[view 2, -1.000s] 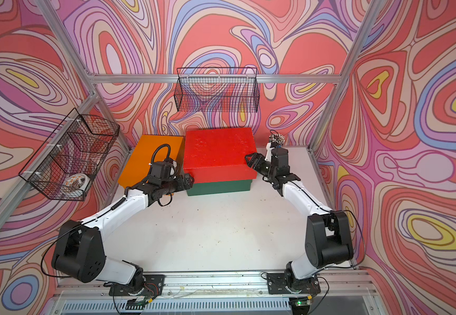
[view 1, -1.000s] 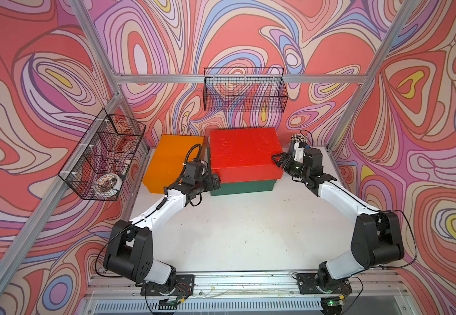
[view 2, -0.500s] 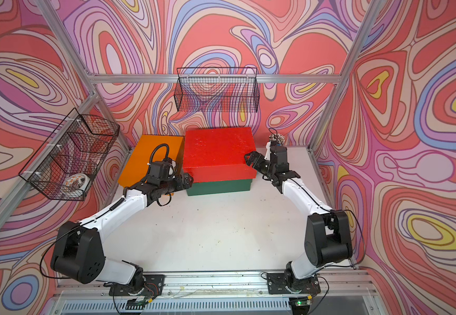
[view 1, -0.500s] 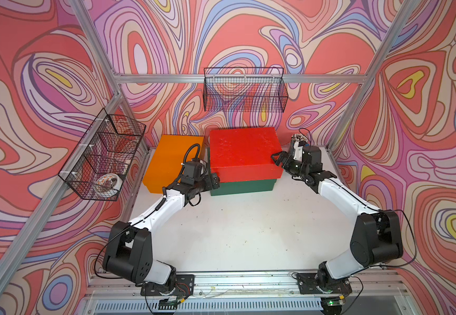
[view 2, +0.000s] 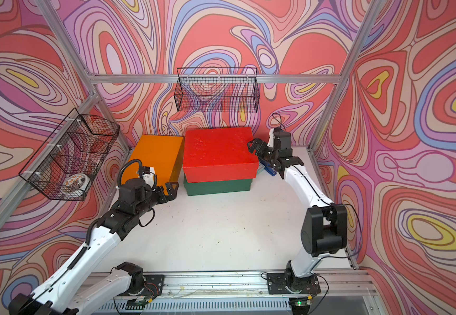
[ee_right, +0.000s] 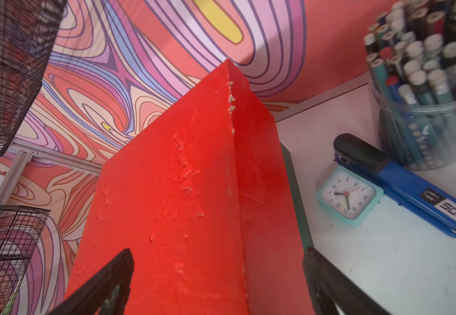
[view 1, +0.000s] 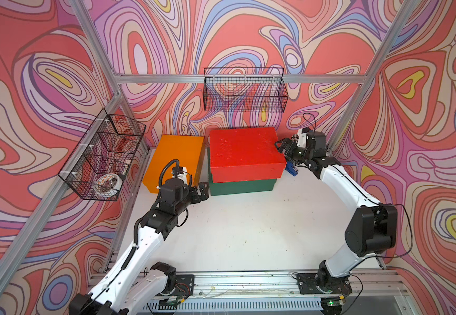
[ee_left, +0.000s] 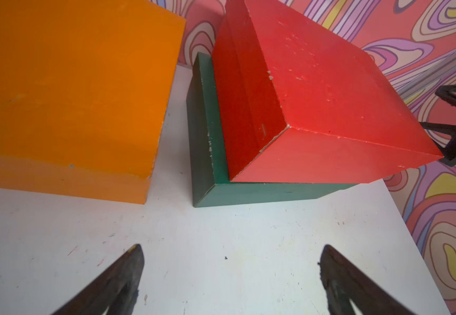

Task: Stack the shoeboxes
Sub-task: Move the shoebox to the shoebox.

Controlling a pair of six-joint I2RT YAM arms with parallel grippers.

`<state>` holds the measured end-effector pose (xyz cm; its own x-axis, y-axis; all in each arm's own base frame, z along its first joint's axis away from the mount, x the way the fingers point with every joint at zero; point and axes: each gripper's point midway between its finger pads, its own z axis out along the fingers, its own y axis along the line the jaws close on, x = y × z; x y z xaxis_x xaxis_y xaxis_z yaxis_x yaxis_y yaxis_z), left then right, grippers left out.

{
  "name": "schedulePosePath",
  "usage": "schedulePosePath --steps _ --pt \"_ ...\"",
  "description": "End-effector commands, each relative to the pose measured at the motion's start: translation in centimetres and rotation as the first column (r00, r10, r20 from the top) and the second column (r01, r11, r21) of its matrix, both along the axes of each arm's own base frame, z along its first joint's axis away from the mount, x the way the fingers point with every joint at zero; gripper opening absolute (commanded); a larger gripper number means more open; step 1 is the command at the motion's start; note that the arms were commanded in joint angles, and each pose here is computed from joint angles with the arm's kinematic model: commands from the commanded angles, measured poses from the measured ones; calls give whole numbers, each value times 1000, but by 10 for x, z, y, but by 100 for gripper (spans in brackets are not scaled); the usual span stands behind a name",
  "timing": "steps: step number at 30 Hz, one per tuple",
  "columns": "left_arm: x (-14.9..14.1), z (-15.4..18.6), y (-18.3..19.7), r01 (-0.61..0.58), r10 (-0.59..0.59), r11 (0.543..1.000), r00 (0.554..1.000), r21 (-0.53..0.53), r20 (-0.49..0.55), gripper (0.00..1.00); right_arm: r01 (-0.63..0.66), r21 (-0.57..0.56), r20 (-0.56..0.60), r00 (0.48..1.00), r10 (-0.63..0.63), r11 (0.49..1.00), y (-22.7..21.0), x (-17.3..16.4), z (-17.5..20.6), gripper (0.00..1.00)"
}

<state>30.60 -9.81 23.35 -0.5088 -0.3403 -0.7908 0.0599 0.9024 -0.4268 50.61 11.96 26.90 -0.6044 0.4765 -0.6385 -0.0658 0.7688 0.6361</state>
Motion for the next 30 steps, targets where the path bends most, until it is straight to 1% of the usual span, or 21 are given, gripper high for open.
schedulePosePath --steps 1,4,8,13,14,15,22,26,30 --pt "-15 -10 27 -99 97 993 995 59 32 100 -33 -13 -55 998 32 999 5 13 -16 97" --pt "-24 -6 33 -112 108 992 992 60 65 100 -37 -34 -91 995 34 999 6 27 -29 96" --pt "-24 -2 34 -120 116 991 990 56 76 100 -45 -63 -124 992 37 997 6 39 -41 95" --pt "-18 -11 32 -119 116 990 992 73 39 100 -71 -70 -135 989 61 995 9 48 -50 93" --pt "-19 -17 32 -115 115 990 993 86 9 100 -76 -72 -138 988 65 995 10 49 -51 93" --pt "-17 -18 31 -113 114 989 993 90 -1 100 -82 -75 -145 987 71 994 11 49 -54 92" --pt "-9 -21 27 -105 107 991 994 84 -22 100 -118 -83 -153 983 105 989 15 47 -59 90" --pt "4 -3 22 -115 114 992 993 46 22 100 -135 -73 -149 981 123 988 18 46 -61 89" --pt "24 33 12 -113 114 993 991 -16 75 100 -150 -61 -143 980 140 987 22 47 -61 89"
